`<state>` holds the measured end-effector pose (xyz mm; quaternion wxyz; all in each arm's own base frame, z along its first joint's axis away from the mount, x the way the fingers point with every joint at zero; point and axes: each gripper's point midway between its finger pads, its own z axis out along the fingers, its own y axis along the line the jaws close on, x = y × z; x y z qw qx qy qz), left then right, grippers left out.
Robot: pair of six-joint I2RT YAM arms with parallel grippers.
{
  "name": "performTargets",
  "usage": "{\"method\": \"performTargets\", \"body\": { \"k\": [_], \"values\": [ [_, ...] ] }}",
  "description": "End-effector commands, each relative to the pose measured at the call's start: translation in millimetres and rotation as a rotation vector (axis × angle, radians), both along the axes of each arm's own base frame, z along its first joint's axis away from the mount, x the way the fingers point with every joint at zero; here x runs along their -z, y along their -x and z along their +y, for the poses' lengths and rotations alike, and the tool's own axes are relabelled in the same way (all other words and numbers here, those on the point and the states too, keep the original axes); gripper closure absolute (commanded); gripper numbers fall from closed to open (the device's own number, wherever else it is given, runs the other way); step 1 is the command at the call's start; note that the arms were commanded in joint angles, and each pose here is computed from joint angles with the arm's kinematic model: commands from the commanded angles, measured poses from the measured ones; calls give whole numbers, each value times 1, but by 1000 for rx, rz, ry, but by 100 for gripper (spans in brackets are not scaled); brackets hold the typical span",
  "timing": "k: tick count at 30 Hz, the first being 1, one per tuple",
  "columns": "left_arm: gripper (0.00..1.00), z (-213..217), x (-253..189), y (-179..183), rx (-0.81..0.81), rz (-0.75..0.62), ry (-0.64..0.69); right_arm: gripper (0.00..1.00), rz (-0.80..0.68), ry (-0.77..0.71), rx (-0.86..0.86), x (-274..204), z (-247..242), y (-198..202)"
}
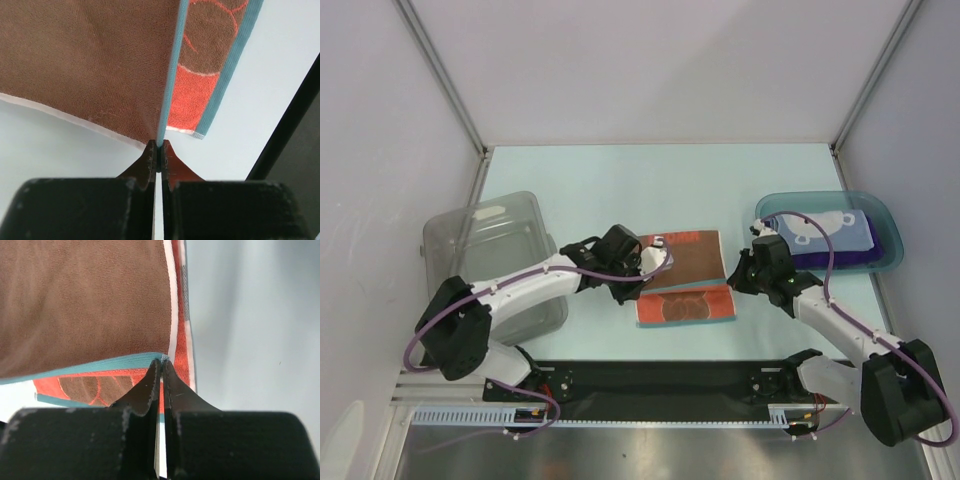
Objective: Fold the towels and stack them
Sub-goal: Fold the towel
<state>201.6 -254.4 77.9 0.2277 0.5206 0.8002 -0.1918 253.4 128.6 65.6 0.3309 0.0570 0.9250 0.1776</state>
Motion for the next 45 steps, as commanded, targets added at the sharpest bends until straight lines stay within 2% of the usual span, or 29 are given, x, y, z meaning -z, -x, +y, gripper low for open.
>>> {"method": "performTargets", "body": {
  "k": [1,10,13,14,17,18,20,24,27,28,29,32,36,38,43,45],
  "values": [
    [100,3,9,9,-32,42,-12,100,19,7,46,-1,-6,5],
    [92,3,31,27,-15,169,-50,100,51,55,59,0,-13,13],
    [75,3,32,31,-11,192,-49,88,96,69,91,8,-18,21],
    [68,0,30,36,6,211,-29,78,117,78,105,10,-21,25],
    [62,-2,23,39,14,216,-7,75,118,61,135,6,-23,28],
    [59,0,21,41,16,218,-9,71,101,46,139,-1,-22,28],
    [59,-1,13,40,21,210,3,64,85,19,138,-15,-18,26],
    [60,-9,-4,37,-1,203,44,61,31,-15,124,-34,-11,16],
    [72,-11,-2,21,-129,203,36,61,49,8,110,-26,-9,9],
    [72,-12,-1,18,-192,232,42,62,79,19,98,-18,-8,10],
    [63,-11,5,15,-224,241,34,64,93,18,91,-14,-6,10],
    [59,-10,12,7,-367,255,71,66,140,14,108,0,-6,16],
    [59,-10,12,0,-474,231,133,66,181,-31,125,10,-2,28],
    [57,-7,20,2,-508,239,136,66,196,-41,135,20,-3,34],
    [61,1,45,5,-549,263,80,70,198,-71,158,29,-2,42],
    [62,1,44,2,-577,250,95,73,192,-70,168,29,-5,44]
  ]
}}
